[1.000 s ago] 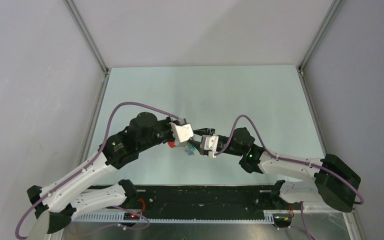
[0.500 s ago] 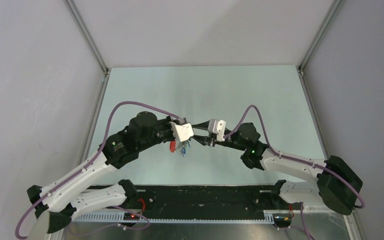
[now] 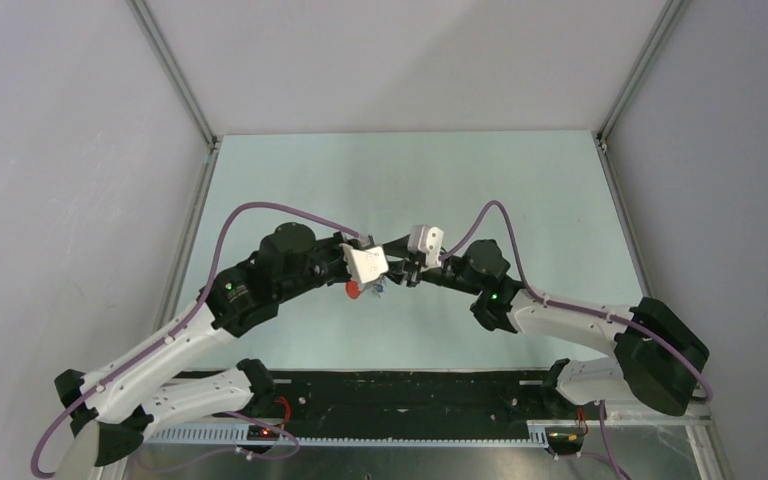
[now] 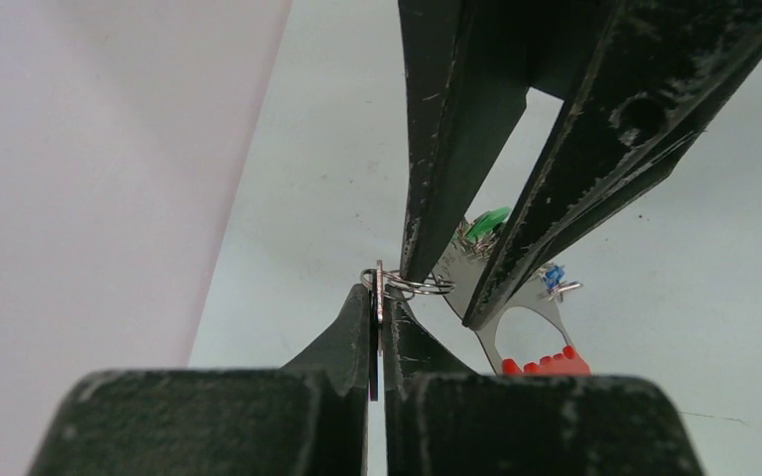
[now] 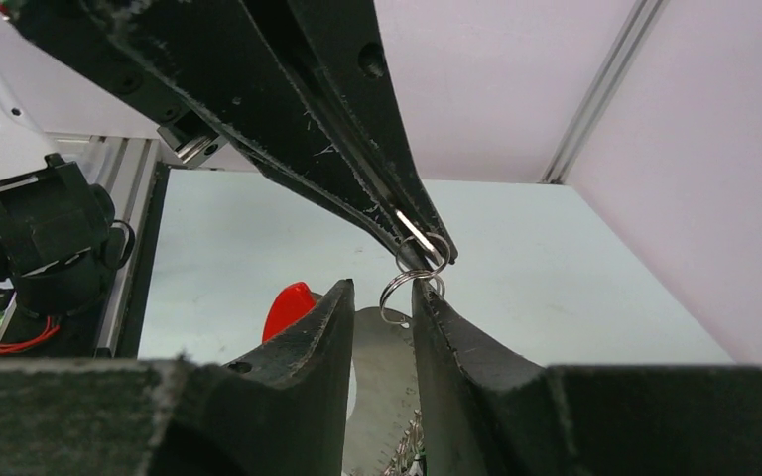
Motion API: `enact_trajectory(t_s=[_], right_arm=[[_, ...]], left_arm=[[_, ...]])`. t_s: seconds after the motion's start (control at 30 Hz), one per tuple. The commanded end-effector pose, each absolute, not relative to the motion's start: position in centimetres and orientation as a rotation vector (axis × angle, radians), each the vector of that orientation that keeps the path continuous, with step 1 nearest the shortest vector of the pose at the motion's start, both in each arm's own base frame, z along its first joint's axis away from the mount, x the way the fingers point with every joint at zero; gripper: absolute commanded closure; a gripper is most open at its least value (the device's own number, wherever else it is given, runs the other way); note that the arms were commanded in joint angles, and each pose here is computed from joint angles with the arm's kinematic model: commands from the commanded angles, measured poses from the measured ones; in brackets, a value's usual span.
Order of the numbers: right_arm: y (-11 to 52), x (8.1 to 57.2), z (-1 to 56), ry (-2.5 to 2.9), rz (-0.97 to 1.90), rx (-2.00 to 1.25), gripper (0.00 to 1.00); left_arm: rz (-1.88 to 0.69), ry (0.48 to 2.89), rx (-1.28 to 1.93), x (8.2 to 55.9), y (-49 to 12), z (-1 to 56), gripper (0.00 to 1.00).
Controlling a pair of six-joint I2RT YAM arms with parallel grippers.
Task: Remove the keys from the keyring
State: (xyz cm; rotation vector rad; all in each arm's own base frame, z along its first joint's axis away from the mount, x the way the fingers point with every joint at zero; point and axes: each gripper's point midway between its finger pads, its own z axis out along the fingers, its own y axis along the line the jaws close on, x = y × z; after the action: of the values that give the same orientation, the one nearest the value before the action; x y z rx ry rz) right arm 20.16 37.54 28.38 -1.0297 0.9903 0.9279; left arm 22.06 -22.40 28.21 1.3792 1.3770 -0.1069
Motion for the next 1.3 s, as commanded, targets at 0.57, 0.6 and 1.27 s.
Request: enact_trajectory(t_s=[0.57,0.6,1.27], right_arm=[[37.9,18.1,28.6,0.633,0.66,-1.273,1.0],[37.8,18.2,28.7,0.594,0.608,-1.281,1.0],[35.7,17.6,32.5,0.788,0.86,-1.015,0.65]], left_arm=[[-0.14,1.317,1.262,22.4,-22.8,32.2,1.0],[-0.141,1.319,1.262,22.4,-22.8,32.1,1.0],[-0.133,1.334,1.266,22.6,-22.8,31.6,1.0]])
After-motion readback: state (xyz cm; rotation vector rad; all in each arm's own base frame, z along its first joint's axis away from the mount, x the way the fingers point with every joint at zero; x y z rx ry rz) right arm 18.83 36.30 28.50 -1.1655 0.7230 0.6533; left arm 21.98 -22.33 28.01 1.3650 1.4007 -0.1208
